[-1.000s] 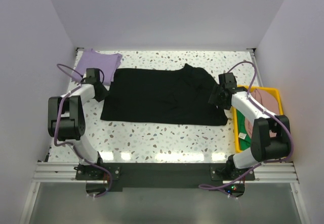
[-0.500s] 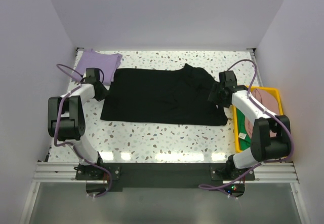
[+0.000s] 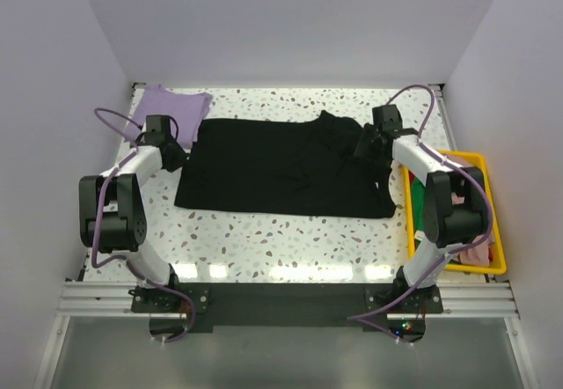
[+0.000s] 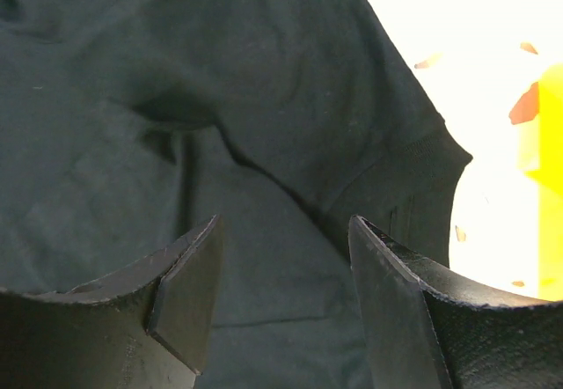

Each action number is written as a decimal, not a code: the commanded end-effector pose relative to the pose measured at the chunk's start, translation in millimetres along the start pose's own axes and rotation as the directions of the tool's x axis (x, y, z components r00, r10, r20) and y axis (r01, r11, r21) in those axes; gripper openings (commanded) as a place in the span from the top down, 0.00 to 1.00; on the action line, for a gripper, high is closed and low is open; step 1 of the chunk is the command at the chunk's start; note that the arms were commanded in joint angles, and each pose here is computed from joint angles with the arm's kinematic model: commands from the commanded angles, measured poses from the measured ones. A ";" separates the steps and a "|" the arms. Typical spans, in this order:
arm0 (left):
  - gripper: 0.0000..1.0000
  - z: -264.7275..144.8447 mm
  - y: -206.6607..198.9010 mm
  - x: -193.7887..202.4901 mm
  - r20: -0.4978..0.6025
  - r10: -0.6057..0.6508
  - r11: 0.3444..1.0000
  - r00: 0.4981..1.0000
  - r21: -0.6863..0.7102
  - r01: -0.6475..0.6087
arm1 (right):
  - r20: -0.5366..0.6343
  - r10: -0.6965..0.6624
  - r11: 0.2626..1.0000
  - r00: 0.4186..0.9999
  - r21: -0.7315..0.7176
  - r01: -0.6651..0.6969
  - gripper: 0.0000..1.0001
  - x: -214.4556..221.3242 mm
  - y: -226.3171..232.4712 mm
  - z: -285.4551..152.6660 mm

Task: Fold and stack the t-shirts
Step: Fold the tshirt

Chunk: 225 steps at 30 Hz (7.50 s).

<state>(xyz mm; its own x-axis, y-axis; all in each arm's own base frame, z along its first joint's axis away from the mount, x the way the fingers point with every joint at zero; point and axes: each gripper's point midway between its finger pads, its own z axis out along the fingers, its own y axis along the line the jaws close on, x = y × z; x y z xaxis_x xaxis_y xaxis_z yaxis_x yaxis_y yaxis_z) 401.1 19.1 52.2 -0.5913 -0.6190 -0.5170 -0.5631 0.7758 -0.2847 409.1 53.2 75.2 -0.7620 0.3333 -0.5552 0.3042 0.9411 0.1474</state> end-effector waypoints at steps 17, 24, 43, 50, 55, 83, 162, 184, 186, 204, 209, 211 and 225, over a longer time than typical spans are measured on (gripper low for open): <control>1.00 -13.5 -11.4 -11.5 0.039 0.017 0.997 0.999 0.071 -0.020 | -0.062 -0.020 0.994 0.998 0.104 0.026 0.59 25.6 -23.6 12.1; 1.00 -13.8 -11.0 -8.9 0.036 0.017 0.997 0.999 0.074 -0.020 | -0.083 -0.020 0.994 0.996 0.109 0.029 0.58 32.0 -25.6 16.4; 1.00 -11.7 -9.4 -3.6 0.024 0.020 0.997 1.000 0.077 -0.021 | -0.126 -0.024 0.994 0.992 0.106 0.038 0.65 45.9 -27.3 20.2; 1.00 -11.8 -8.5 -2.5 0.021 0.020 0.997 1.000 0.077 -0.022 | -0.122 -0.025 0.994 0.992 0.098 0.037 0.90 43.6 -26.4 12.8; 1.00 -16.8 -10.4 -5.9 0.034 0.023 0.996 0.999 0.083 -0.026 | -0.093 -0.023 0.993 0.995 0.112 0.033 1.00 36.4 -29.6 0.0; 1.00 -32.2 -3.4 -11.5 0.069 0.034 0.997 0.997 0.062 -0.039 | 0.020 -0.012 0.982 1.000 0.188 0.008 1.00 38.0 -64.1 -67.4; 0.47 -76.6 -10.2 19.0 0.116 0.043 0.986 0.992 0.158 -0.061 | 0.052 -0.047 0.998 0.998 0.047 0.044 0.38 67.8 -22.3 -101.8; 0.83 -33.0 44.8 137.0 -0.073 -0.060 0.998 0.996 -0.026 0.058 | -0.232 -0.151 0.988 0.961 -0.012 0.153 0.40 200.9 6.8 -31.0; 0.83 -37.5 55.6 139.6 -0.074 -0.080 0.996 0.994 -0.037 0.077 | -0.256 -0.136 0.991 0.957 -0.047 0.128 0.40 213.8 2.7 -42.0; 0.70 -75.1 24.3 120.3 -0.102 0.016 0.983 0.995 0.181 0.003 | -0.019 -0.159 0.951 0.987 -0.271 0.148 0.41 127.3 46.6 -150.6; 0.66 -92.3 -17.3 92.3 -0.053 0.141 0.933 0.989 0.342 -0.114 | 0.037 -0.254 0.927 0.967 -0.277 0.254 0.48 84.2 97.5 -123.6; 0.66 -97.2 -31.5 84.7 -0.053 0.189 0.910 0.981 0.384 -0.154 | -0.019 -0.290 0.925 0.957 -0.262 0.275 0.51 90.8 107.6 -99.5; 0.57 -97.8 -48.0 84.5 -0.023 0.385 0.816 0.922 0.475 -0.329 | -0.110 -0.341 0.939 0.934 -0.099 0.331 0.52 135.9 124.7 -47.4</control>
<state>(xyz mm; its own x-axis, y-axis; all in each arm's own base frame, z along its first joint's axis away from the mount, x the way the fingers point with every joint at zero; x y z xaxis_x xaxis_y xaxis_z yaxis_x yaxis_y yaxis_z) 315.4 -75.5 90.1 -0.7790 -0.3297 -0.5334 -0.0754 0.8937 -0.4423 302.1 215.6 47.7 -0.9026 -0.0490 -0.4276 -0.0751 0.9962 0.0442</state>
